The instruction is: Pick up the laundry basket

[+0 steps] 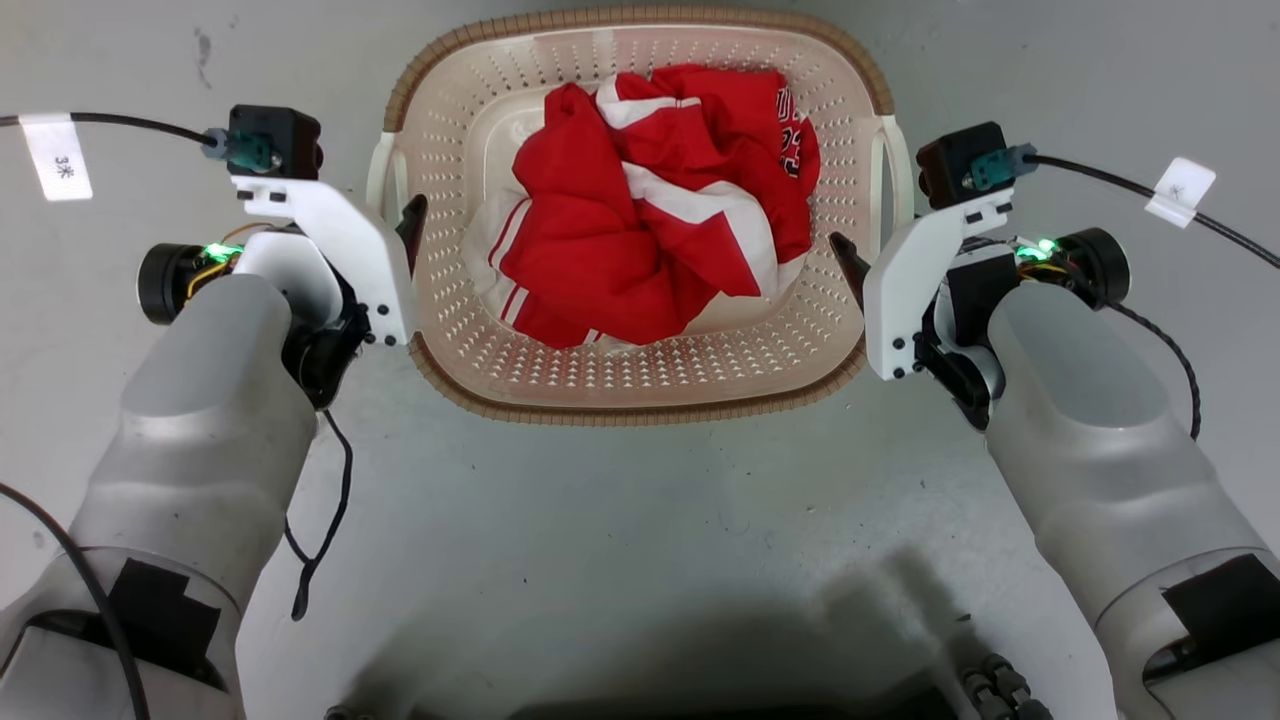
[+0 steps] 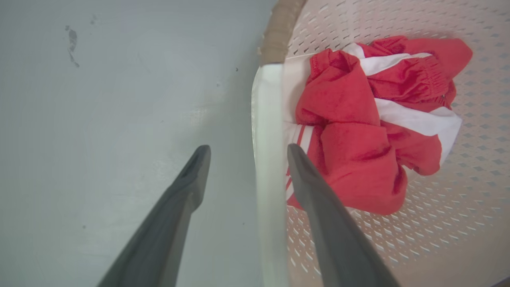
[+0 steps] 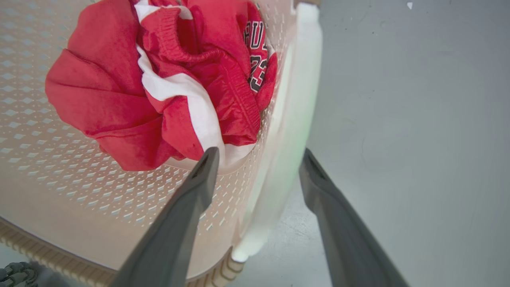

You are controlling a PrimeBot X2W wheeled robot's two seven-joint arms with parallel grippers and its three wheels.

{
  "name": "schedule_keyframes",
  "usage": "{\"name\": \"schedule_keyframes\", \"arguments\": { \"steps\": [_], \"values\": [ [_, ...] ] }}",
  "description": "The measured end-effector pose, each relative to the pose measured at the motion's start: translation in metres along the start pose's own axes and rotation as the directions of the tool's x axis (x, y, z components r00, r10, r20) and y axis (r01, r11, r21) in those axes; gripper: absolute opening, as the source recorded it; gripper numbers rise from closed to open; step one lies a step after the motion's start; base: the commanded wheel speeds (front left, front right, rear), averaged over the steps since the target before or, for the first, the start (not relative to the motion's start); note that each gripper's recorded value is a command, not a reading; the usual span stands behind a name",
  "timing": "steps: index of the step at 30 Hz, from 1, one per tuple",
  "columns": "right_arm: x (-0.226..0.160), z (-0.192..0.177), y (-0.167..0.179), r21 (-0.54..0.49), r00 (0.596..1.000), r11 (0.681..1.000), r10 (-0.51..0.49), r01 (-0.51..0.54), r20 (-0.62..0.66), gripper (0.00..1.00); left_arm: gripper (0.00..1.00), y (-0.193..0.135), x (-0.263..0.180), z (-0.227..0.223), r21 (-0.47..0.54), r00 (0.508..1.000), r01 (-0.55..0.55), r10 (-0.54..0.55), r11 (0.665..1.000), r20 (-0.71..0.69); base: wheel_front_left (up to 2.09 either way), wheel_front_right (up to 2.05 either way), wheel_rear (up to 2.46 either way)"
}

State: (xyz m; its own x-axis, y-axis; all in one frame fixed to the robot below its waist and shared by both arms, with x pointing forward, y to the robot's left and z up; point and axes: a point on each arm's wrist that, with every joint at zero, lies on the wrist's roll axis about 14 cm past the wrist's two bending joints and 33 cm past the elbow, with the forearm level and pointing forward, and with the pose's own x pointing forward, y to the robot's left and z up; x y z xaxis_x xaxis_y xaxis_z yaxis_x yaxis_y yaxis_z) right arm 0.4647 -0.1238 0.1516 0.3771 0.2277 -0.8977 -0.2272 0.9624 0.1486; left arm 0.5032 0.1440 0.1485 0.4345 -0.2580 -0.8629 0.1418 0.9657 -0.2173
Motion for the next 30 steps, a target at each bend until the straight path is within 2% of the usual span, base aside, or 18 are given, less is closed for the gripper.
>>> {"name": "schedule_keyframes", "arguments": {
  "steps": [1,2,3,4,5,6,7,19,23,30],
  "values": [
    [0.001,-0.002,0.001,0.0,1.0,1.0,0.003,-0.003,-0.006,1.0,0.95,-0.001,0.001,-0.002,-0.006,1.0,0.003,-0.003,1.0,-0.006,0.0,0.0,0.0],
    [0.003,-0.004,0.001,-0.001,1.0,1.0,0.005,-0.005,-0.015,0.93,0.48,-0.001,0.002,-0.004,-0.004,1.0,0.005,-0.005,1.0,-0.011,0.0,0.0,0.0],
    [0.004,-0.007,0.002,0.0,1.0,1.0,0.009,-0.009,-0.026,0.76,0.37,-0.001,0.003,-0.005,-0.003,1.0,0.007,-0.007,1.0,-0.016,0.0,0.0,0.0],
    [0.004,-0.009,0.004,0.008,0.999,1.0,0.015,-0.015,-0.033,0.76,0.37,-0.001,0.003,-0.007,-0.004,1.0,0.008,-0.009,1.0,-0.022,0.0,0.0,0.0],
    [0.005,-0.009,0.006,0.015,0.999,1.0,0.02,-0.019,-0.034,0.44,0.09,-0.001,0.003,-0.008,-0.01,1.0,0.01,-0.01,1.0,-0.025,0.0,0.0,0.0],
    [0.006,-0.009,0.007,0.011,0.999,1.0,0.022,-0.022,-0.032,0.15,0.0,-0.002,0.003,-0.009,-0.017,0.999,0.012,-0.012,1.0,-0.033,0.0,0.0,0.0],
    [0.006,-0.006,0.007,0.008,0.999,1.0,0.023,-0.023,-0.025,0.0,0.0,-0.003,0.003,-0.011,-0.02,0.999,0.016,-0.016,1.0,-0.039,0.0,0.0,0.0],
    [-0.004,-0.001,0.011,0.015,0.999,0.999,0.028,-0.028,-0.037,0.0,0.0,-0.01,-0.012,-0.009,-0.038,0.997,0.037,-0.04,0.999,-0.071,0.0,0.0,0.0],
    [-0.016,0.001,0.015,0.023,0.996,0.999,0.035,-0.033,-0.078,0.0,0.0,-0.014,-0.025,-0.007,-0.046,0.994,0.039,-0.044,0.998,-0.103,0.0,0.0,0.0],
    [-0.046,0.026,0.019,0.017,0.997,0.999,0.03,-0.029,-0.069,0.0,0.0,-0.022,-0.057,0.005,-0.087,0.988,0.043,-0.055,0.995,-0.141,0.0,0.0,0.0]
  ]
}}
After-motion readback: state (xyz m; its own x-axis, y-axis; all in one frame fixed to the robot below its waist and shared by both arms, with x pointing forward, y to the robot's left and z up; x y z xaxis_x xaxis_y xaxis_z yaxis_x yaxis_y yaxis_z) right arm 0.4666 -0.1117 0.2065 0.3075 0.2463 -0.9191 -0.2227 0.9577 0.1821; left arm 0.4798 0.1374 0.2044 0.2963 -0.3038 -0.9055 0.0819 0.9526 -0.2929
